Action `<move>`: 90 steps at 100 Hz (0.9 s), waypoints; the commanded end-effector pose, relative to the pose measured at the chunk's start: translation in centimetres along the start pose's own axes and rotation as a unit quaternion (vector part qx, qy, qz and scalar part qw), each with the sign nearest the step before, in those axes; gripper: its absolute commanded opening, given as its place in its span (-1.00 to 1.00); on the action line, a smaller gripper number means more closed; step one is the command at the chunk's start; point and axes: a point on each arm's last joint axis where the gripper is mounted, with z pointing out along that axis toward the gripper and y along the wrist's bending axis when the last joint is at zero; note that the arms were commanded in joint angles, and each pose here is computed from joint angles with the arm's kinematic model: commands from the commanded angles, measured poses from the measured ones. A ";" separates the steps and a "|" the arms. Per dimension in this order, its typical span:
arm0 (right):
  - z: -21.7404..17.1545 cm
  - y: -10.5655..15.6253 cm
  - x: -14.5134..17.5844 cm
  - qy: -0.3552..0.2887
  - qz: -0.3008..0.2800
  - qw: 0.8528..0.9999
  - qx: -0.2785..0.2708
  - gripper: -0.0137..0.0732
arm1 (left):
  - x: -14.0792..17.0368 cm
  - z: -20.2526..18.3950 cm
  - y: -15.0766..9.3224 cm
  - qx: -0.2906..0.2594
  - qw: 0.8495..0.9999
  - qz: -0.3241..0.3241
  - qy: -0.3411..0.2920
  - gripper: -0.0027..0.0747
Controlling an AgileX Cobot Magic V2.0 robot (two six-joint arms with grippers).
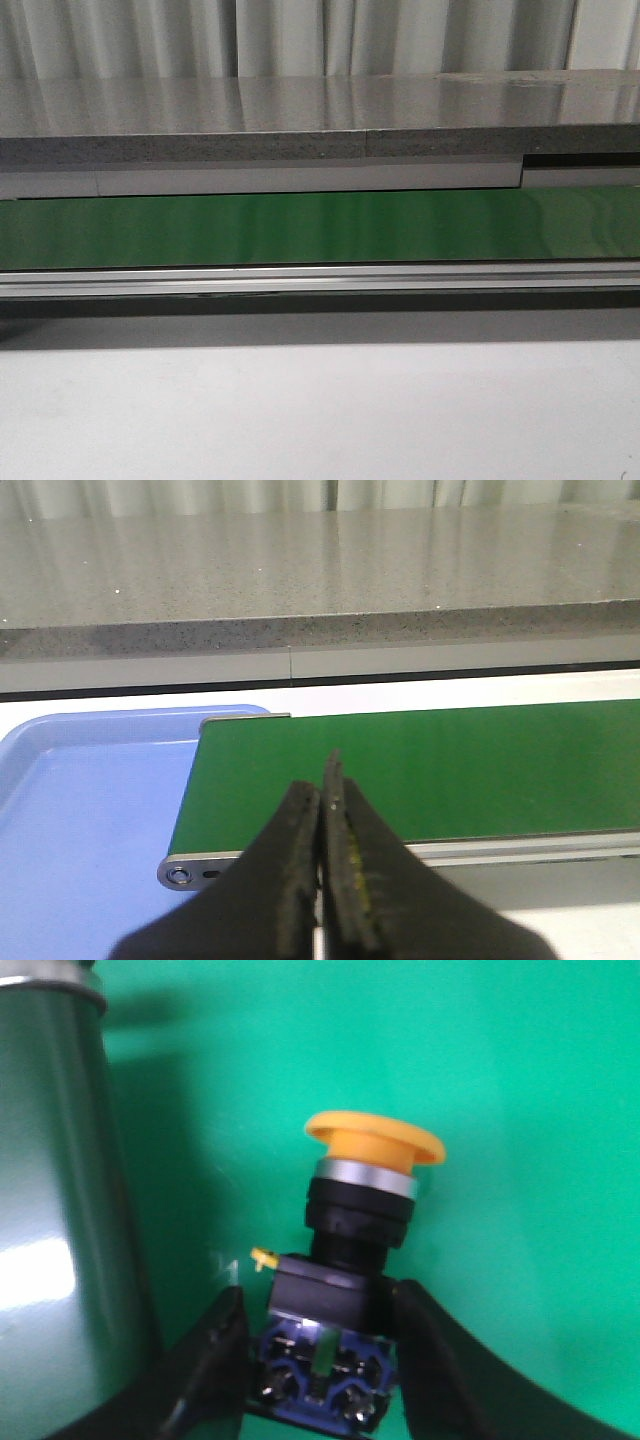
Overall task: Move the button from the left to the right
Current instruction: 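Lift the button with the right gripper and carry it over the green tray, then release the button into the green tray and raise the right gripper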
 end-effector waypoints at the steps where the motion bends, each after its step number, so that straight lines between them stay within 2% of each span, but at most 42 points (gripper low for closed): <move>1: -2.1 -0.7 -1.9 -0.062 -0.002 0.998 0.012 0.02 | -1.4 0.0 0.1 -0.006 0.999 -0.004 -0.036 -0.98; 29: -2.1 -0.7 -2.0 -0.063 -0.002 0.998 0.012 0.44 | -1.4 0.0 0.1 -0.006 0.999 -0.004 -0.036 -0.98; 49: -2.6 -0.8 -2.1 -0.068 -0.002 0.998 0.013 0.46 | -1.4 0.0 0.1 -0.006 0.999 -0.004 -0.036 -0.98; 65: -4.7 -0.9 -3.0 -0.103 0.014 0.995 0.011 0.46 | -1.4 0.0 0.1 -0.006 0.999 -0.004 -0.036 -0.98; 78: -7.3 0.2 -3.8 -0.142 0.034 0.989 -0.009 0.46 | -1.4 0.0 0.1 -0.006 0.999 -0.004 -0.036 -0.98; 90: -9.5 2.0 -4.3 -0.172 0.018 0.985 -0.026 0.46 | -1.4 0.0 0.1 -0.006 0.999 -0.004 -0.036 -0.98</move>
